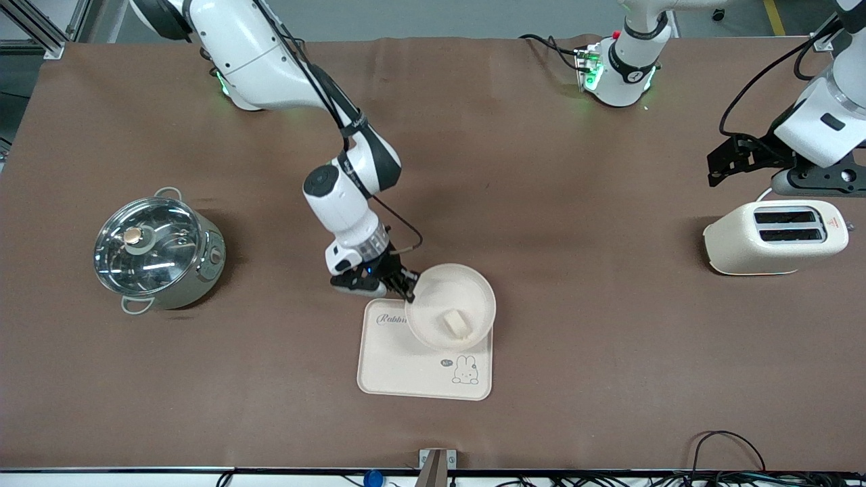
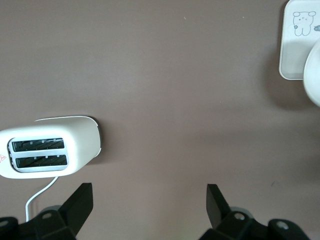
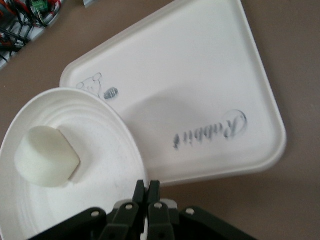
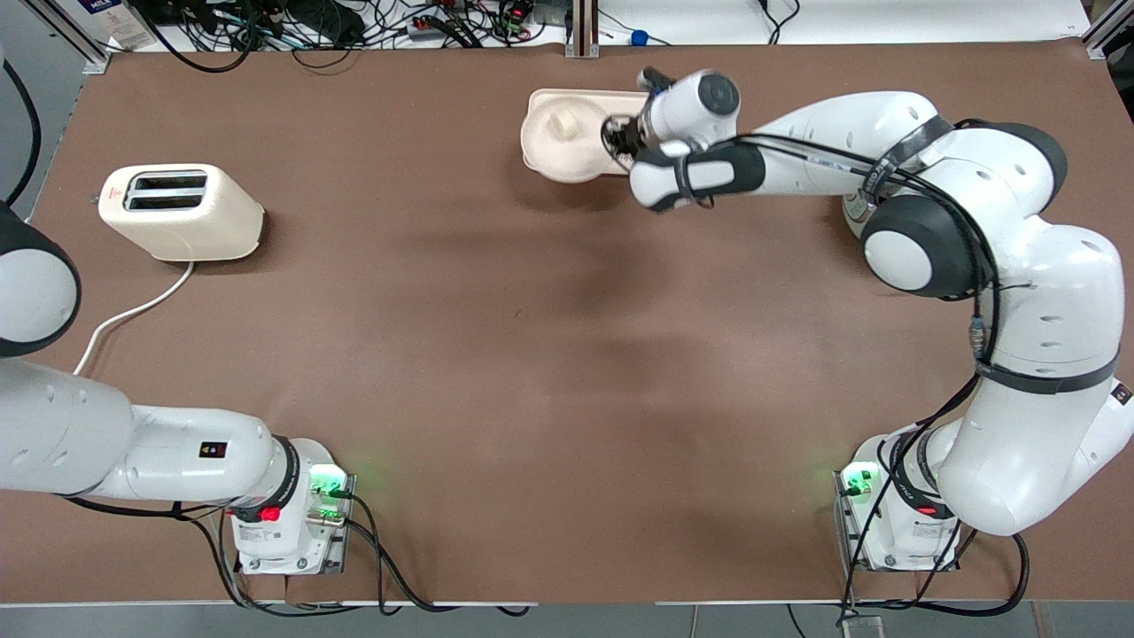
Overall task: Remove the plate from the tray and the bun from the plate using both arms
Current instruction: 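Lift the plate off the tray with the right gripper while the left gripper approaches, then lower the plate onto the table while the left gripper reaches the bun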
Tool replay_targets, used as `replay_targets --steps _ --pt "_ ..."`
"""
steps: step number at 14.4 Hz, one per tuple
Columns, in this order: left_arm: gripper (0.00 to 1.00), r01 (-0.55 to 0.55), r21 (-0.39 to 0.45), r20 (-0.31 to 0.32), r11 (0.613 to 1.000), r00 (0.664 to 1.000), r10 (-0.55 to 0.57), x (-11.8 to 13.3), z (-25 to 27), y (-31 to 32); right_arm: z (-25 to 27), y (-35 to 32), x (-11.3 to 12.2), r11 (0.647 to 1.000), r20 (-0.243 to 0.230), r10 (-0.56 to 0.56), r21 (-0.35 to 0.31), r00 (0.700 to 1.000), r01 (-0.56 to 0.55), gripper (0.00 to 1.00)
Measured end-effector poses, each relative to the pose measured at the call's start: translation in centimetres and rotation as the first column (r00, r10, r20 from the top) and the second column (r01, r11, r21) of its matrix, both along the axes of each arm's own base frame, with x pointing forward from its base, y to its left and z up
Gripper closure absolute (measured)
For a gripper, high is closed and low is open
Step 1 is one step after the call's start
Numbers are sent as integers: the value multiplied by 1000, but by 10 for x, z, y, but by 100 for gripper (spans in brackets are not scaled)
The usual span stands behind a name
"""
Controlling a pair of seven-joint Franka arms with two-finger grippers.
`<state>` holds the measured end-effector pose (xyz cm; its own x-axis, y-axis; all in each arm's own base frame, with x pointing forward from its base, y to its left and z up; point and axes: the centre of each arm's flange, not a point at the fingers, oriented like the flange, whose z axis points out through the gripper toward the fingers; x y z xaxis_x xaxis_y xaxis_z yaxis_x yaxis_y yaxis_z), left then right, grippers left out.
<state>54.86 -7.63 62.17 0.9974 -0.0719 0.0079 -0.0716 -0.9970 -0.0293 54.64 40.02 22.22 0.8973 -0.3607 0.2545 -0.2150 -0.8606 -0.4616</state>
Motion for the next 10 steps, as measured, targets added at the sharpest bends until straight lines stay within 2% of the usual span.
replay_targets --steps 2,4,7,10 --pt "0 -35 -1 -1 999 999 35 -2 -1 -14 -26 -2 -41 999 -4 25 -22 1000 -26 95" --pt "0 -92 2 -12 996 996 92 -6 -7 -39 -46 -8 -70 998 -9 43 -43 999 -44 95" --pt "0 -194 15 -52 981 980 194 -9 -33 -88 -53 -16 -91 998 12 50 -44 999 -49 95" --pt "0 -299 12 -73 954 952 299 -1 -70 -136 -54 -23 -102 997 11 52 -51 999 -52 95"
